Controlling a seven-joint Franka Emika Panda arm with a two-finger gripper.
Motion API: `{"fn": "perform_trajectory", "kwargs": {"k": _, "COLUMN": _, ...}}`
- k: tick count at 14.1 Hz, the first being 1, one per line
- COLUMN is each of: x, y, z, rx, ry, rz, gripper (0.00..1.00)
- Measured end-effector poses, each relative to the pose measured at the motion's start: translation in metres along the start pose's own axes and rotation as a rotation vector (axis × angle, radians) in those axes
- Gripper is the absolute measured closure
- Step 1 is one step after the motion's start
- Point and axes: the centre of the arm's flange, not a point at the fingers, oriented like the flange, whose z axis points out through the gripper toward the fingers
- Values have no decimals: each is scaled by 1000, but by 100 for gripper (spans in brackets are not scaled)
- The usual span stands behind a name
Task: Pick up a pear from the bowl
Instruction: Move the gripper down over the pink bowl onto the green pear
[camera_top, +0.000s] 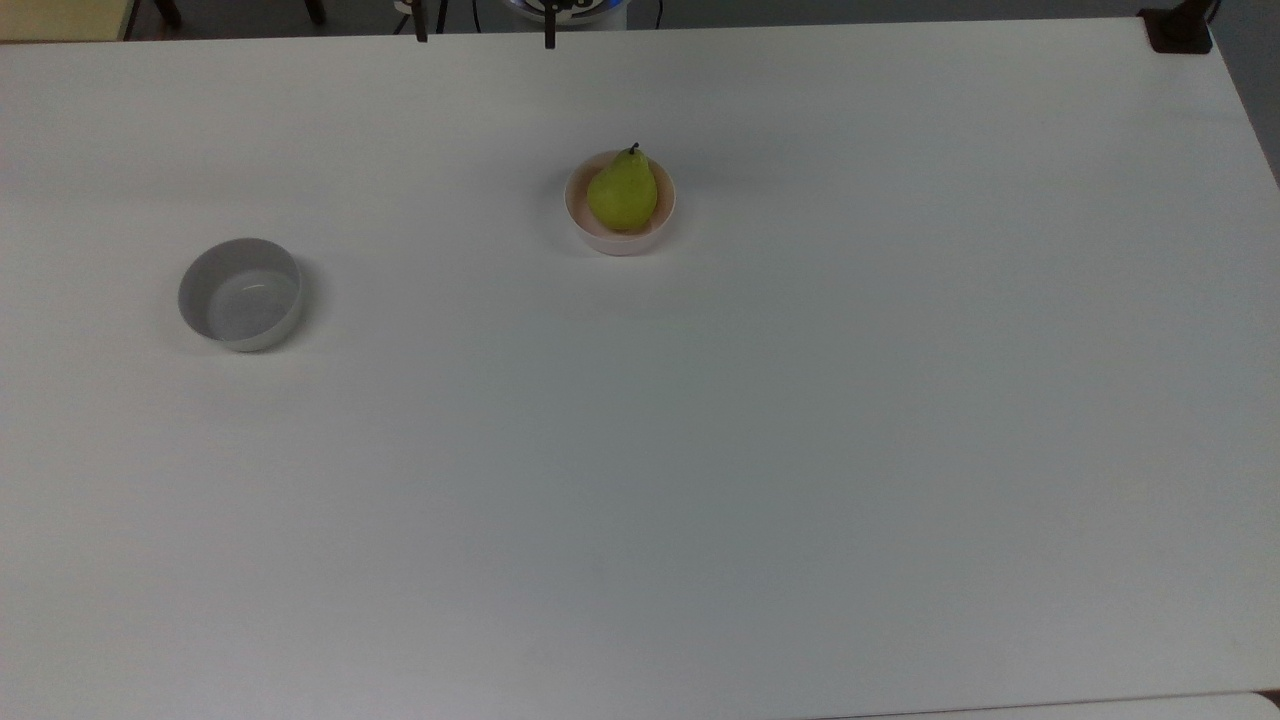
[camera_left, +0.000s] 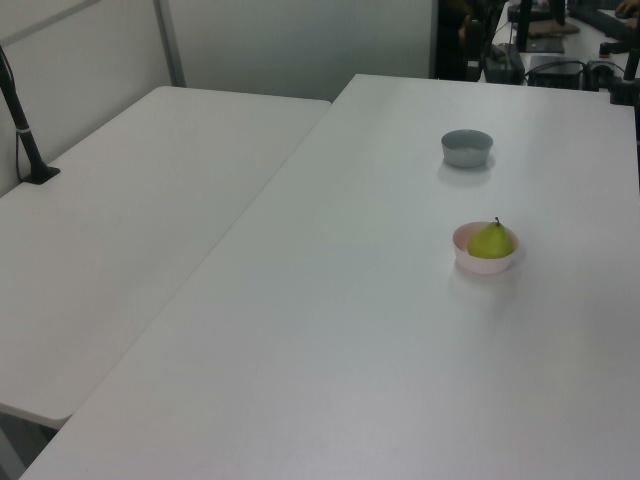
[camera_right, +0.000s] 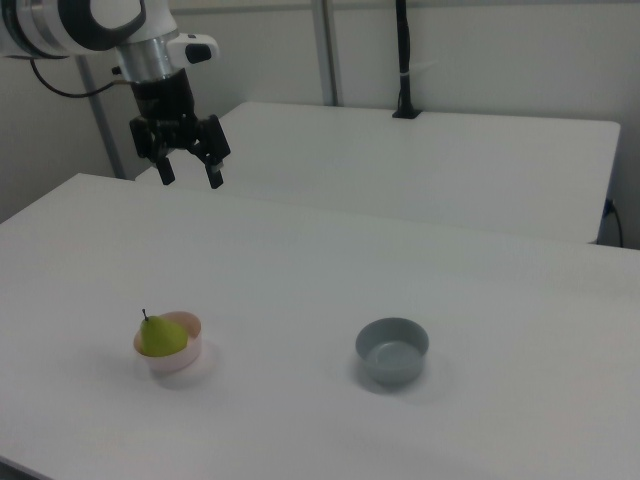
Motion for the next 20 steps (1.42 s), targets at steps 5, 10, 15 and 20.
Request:
{"fn": "perform_trajectory", "kwargs": {"k": 5, "x": -19, "y": 0, "z": 6, "rx": 1, "ry": -21, "rz": -103, "gripper": 0}}
{"fn": "perform_trajectory", "kwargs": {"k": 10, "x": -43, "y": -1, "z": 37, "rx": 13, "ry": -94, "rz": -243, "gripper": 0}}
{"fn": "perform_trajectory", "kwargs": {"k": 15, "x": -53, "y": -9, "z": 107, "rx": 31, "ry": -167, "rz": -333, "gripper": 0}}
{"fn": "perform_trajectory", "kwargs": {"k": 20, "x": -59, "y": -83, "z": 162, "rx": 20, "ry": -171, "rz": -467, "gripper": 0}}
